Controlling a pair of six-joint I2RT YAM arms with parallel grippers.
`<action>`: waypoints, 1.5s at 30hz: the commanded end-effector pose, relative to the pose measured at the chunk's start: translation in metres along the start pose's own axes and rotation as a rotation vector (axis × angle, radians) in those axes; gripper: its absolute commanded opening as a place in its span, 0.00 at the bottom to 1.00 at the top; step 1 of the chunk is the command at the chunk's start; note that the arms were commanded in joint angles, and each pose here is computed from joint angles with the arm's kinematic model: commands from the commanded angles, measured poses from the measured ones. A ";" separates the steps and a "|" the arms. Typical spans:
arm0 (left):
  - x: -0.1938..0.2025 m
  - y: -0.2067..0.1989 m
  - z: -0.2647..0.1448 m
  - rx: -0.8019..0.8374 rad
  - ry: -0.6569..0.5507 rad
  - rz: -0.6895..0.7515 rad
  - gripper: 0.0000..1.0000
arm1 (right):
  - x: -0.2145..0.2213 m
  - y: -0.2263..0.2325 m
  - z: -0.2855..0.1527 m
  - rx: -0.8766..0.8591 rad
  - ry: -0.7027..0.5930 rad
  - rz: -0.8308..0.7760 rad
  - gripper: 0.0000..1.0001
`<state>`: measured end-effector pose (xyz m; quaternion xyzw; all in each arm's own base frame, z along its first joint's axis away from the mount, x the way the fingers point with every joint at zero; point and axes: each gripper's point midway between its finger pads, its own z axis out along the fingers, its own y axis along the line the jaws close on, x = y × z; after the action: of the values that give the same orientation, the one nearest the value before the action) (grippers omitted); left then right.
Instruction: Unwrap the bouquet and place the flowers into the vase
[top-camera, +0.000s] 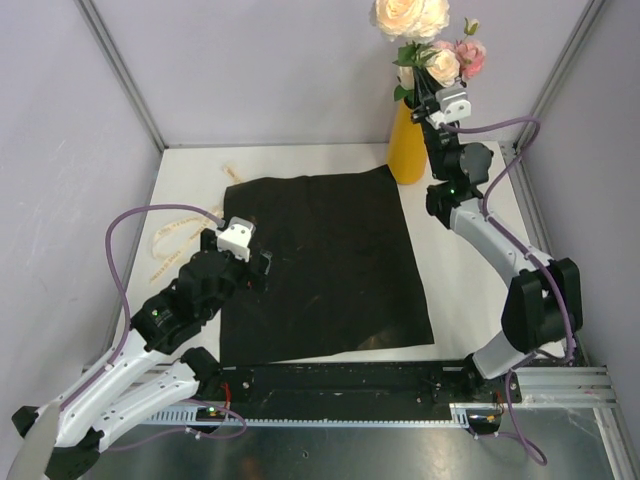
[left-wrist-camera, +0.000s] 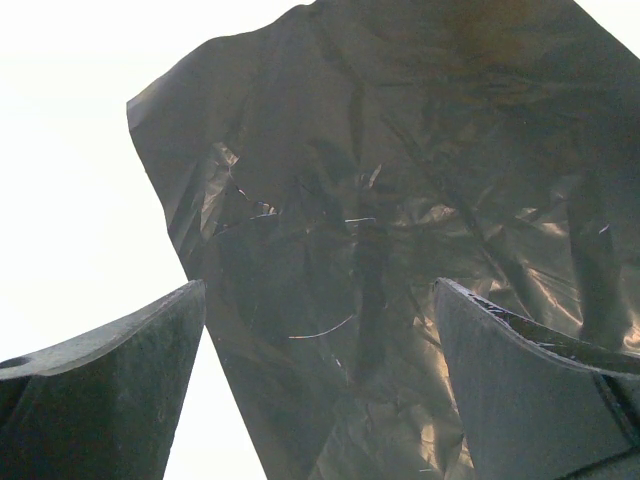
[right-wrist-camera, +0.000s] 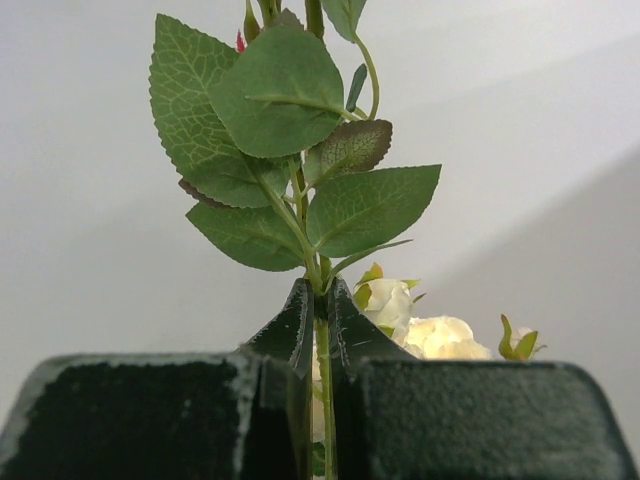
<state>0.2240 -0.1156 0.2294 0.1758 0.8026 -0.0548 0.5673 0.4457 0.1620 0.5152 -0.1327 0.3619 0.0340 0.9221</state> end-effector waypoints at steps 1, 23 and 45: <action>-0.005 0.003 0.001 -0.012 -0.021 0.009 1.00 | -0.028 0.002 0.025 -0.035 -0.131 -0.053 0.00; -0.002 0.004 0.003 -0.025 -0.006 0.021 1.00 | 0.004 0.023 0.051 -0.098 -0.077 -0.141 0.00; -0.003 0.004 0.003 -0.027 -0.011 0.019 1.00 | 0.119 -0.018 0.021 0.055 0.263 -0.029 0.00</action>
<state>0.2258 -0.1155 0.2257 0.1770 0.8064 -0.0477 0.5623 0.5291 0.1637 0.4812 -0.1687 0.4270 -0.0109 0.8883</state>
